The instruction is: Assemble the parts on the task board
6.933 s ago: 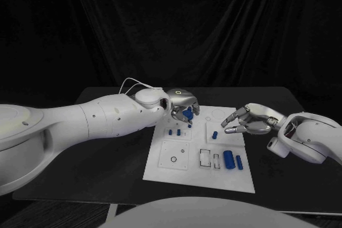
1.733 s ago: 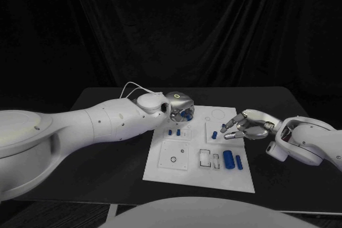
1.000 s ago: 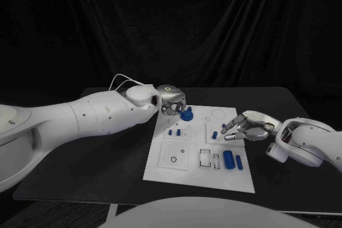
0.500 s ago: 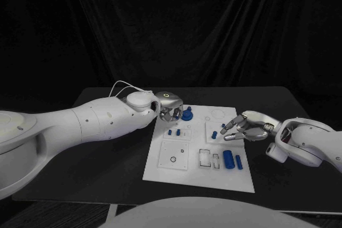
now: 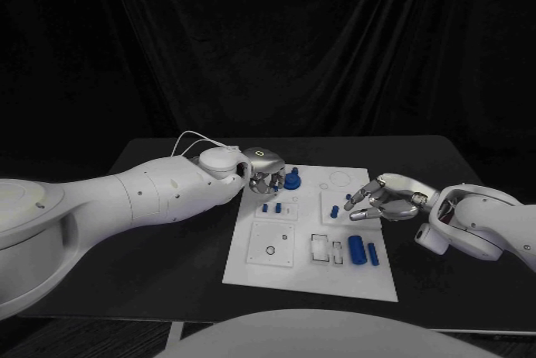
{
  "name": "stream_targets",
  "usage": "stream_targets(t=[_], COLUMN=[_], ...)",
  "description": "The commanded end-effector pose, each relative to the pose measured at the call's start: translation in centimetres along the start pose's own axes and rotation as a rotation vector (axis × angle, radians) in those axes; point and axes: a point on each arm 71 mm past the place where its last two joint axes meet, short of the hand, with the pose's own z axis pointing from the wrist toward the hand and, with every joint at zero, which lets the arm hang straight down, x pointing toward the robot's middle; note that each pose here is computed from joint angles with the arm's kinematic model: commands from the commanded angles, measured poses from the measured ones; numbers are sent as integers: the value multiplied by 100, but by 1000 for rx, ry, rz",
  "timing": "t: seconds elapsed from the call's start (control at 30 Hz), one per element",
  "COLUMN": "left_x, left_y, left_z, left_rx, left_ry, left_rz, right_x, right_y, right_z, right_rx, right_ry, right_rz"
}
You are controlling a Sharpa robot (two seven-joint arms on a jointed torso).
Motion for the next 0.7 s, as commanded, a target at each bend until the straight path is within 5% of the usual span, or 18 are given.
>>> stream_targets(t=[0.03, 0.7], left_x=[13, 99], left_y=[-16, -20], left_z=[11, 37], left_rx=[10, -10], left_ry=[7, 35], left_rz=[-3, -12], right_x=[11, 8], right_y=[-4, -9], right_z=[-4, -15], right_rx=[-1, 1], right_ry=[0, -1], right_rz=[3, 3])
